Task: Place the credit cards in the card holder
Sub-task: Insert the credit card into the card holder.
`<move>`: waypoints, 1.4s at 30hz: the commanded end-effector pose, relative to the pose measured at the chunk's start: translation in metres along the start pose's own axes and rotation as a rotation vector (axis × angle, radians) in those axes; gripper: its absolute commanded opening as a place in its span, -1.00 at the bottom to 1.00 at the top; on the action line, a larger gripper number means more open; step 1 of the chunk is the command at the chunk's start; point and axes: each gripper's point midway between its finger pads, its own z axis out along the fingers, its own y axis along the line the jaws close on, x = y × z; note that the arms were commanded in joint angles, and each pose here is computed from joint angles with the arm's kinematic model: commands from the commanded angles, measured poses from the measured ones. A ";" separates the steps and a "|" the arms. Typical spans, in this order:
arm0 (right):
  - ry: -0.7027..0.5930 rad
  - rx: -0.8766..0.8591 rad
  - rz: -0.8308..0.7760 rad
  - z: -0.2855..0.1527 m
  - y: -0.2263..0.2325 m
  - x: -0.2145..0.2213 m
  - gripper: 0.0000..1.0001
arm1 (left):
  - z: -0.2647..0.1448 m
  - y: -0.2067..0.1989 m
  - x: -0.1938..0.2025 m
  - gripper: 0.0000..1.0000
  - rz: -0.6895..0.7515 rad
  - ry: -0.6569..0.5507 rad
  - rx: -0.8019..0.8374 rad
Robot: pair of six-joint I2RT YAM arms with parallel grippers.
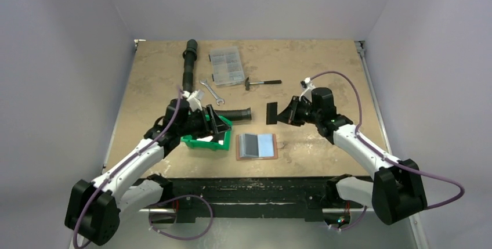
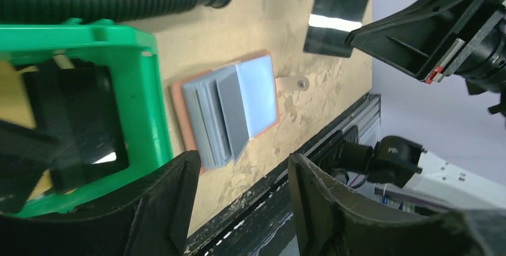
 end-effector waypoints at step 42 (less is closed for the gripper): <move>0.507 -0.170 0.076 -0.012 -0.015 0.127 -1.00 | 0.099 0.038 0.074 -1.00 0.270 0.191 -0.309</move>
